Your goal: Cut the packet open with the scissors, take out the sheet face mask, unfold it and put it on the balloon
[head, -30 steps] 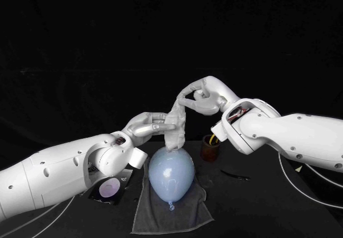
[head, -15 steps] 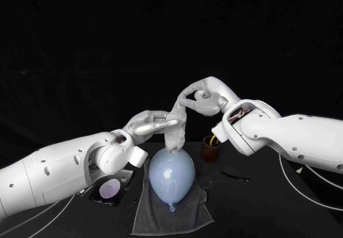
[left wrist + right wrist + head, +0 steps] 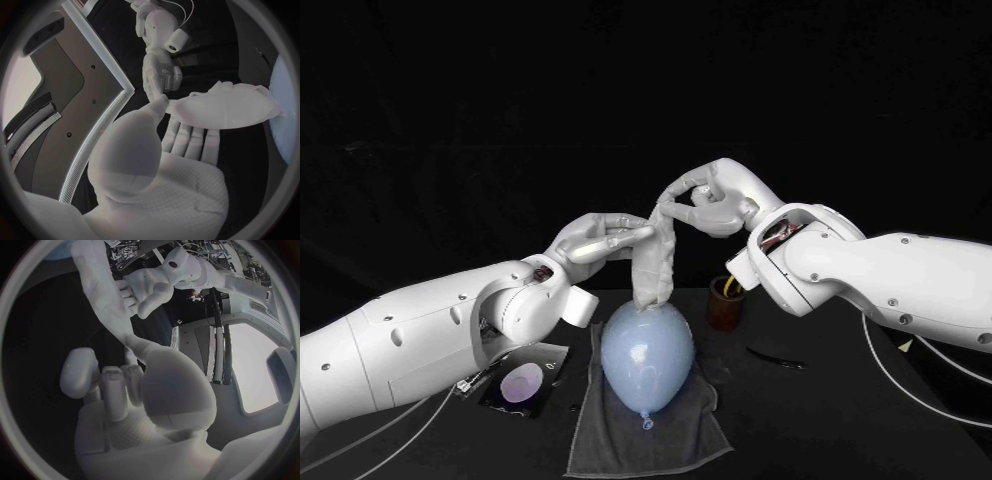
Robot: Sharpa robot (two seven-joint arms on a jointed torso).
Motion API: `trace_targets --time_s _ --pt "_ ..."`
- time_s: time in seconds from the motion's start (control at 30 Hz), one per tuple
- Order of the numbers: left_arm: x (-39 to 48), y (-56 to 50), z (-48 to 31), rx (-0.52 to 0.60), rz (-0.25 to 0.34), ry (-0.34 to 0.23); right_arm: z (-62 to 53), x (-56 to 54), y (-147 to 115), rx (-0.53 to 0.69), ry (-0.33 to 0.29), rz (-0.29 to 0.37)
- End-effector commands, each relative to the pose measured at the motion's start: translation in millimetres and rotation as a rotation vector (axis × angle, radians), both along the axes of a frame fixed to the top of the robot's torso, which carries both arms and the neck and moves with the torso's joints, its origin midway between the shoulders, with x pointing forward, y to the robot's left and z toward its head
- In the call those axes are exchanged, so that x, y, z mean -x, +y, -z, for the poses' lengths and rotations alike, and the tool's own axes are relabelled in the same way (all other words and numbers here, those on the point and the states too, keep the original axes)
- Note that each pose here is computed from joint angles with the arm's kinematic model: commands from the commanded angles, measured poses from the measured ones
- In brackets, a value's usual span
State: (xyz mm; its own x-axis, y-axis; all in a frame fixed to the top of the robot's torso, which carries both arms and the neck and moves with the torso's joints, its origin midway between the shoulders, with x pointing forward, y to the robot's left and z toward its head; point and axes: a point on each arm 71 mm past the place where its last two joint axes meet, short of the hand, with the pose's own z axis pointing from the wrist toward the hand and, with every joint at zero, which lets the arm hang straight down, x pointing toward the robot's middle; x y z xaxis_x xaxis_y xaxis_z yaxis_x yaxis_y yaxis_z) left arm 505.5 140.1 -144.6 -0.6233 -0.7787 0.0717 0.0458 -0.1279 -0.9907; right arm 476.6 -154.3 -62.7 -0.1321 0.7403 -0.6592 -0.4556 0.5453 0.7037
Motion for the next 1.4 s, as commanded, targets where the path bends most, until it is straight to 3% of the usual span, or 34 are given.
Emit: trace_targets --time_s 0.03,0.77,1.4 --pt "-1.8 1.5 -3.4 0.03 -0.014 -0.007 -0.9 0.2 0 0.003 -0.004 -0.011" --pt "-3.9 10.6 0.1 0.003 0.025 0.03 -0.9 -1.5 -3 -0.002 -0.005 0.0" --pt "-4.6 -1.6 -0.7 -0.046 0.001 -0.023 0.2 -1.0 2 -0.008 0.014 -0.018"
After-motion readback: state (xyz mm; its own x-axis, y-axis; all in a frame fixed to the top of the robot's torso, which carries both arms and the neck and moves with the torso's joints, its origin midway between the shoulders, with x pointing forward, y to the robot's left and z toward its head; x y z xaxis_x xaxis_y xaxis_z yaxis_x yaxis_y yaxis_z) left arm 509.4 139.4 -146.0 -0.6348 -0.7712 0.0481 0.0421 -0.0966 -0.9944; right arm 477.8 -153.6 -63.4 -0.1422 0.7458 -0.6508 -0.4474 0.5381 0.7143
